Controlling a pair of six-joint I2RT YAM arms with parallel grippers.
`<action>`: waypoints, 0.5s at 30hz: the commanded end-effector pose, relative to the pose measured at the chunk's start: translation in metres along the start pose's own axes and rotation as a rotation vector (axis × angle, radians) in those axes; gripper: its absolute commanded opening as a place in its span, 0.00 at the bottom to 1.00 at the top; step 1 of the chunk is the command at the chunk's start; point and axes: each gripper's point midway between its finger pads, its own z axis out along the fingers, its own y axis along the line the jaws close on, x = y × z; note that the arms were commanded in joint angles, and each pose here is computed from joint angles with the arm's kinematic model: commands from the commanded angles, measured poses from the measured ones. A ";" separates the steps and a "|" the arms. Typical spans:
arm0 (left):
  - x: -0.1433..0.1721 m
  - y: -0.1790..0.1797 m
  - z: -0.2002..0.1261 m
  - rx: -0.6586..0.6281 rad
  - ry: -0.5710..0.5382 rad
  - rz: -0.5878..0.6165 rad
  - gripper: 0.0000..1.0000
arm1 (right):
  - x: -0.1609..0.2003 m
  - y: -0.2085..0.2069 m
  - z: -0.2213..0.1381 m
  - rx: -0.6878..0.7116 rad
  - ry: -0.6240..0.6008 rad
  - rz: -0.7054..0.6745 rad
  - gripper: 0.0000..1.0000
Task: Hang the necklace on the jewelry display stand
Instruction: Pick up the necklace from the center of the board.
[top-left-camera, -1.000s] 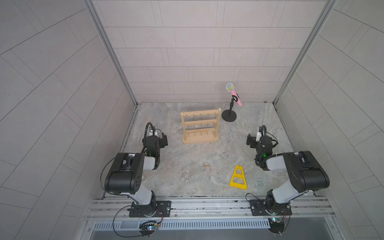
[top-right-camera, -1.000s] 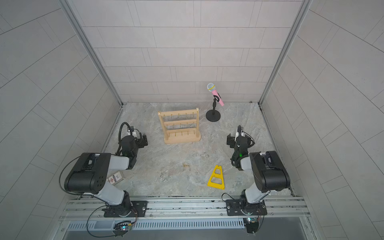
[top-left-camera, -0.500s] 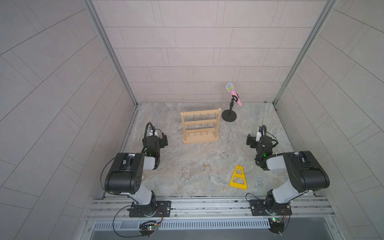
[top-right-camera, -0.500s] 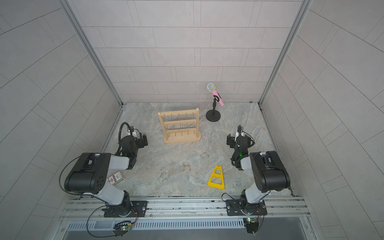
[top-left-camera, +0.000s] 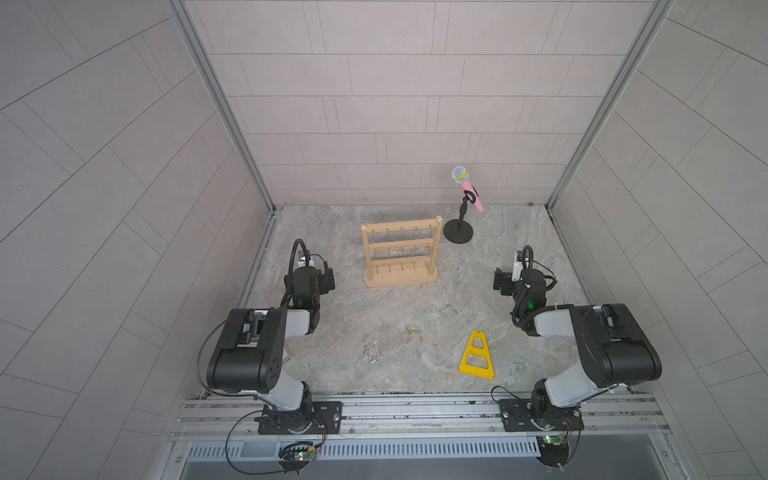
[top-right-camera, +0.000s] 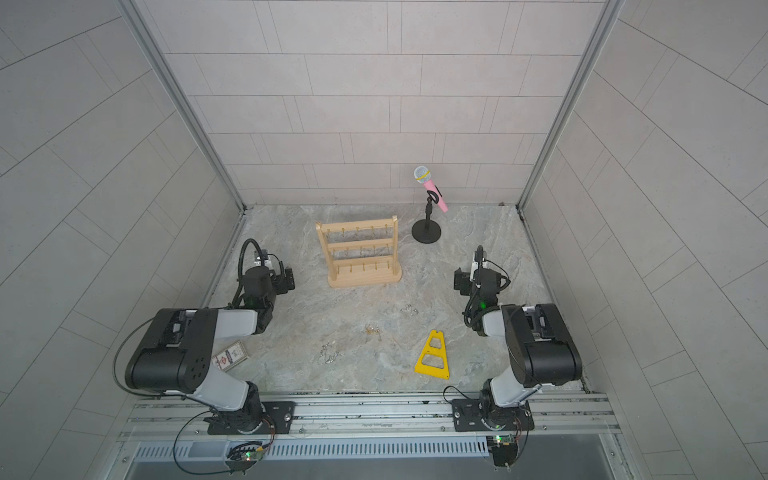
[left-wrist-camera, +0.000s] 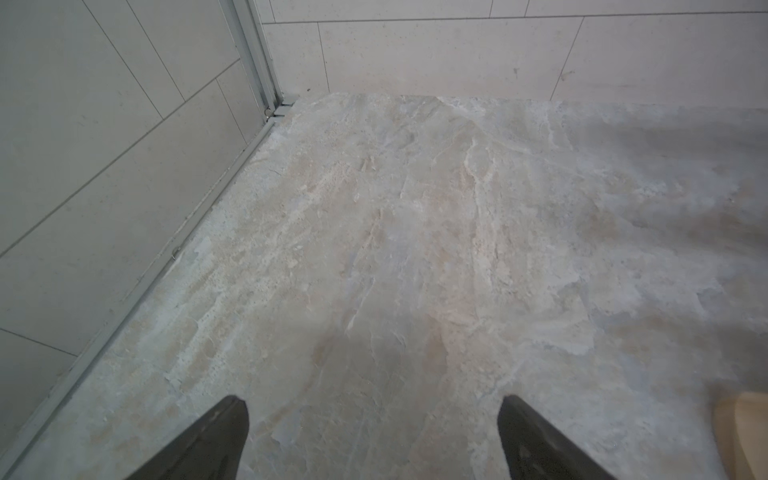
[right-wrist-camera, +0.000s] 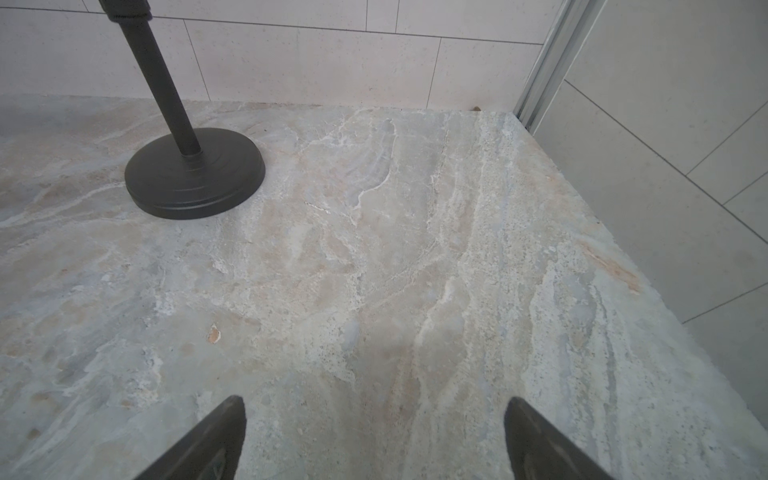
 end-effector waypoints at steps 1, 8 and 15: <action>-0.026 0.008 -0.009 -0.064 0.110 -0.029 1.00 | -0.017 0.006 -0.004 -0.021 0.102 -0.022 0.98; -0.001 -0.017 -0.059 -0.101 0.367 -0.231 0.99 | -0.025 0.054 -0.023 -0.052 0.216 -0.162 1.00; 0.050 -0.060 -0.140 -0.008 0.550 -0.111 0.95 | -0.027 0.068 -0.060 -0.086 0.281 -0.147 0.97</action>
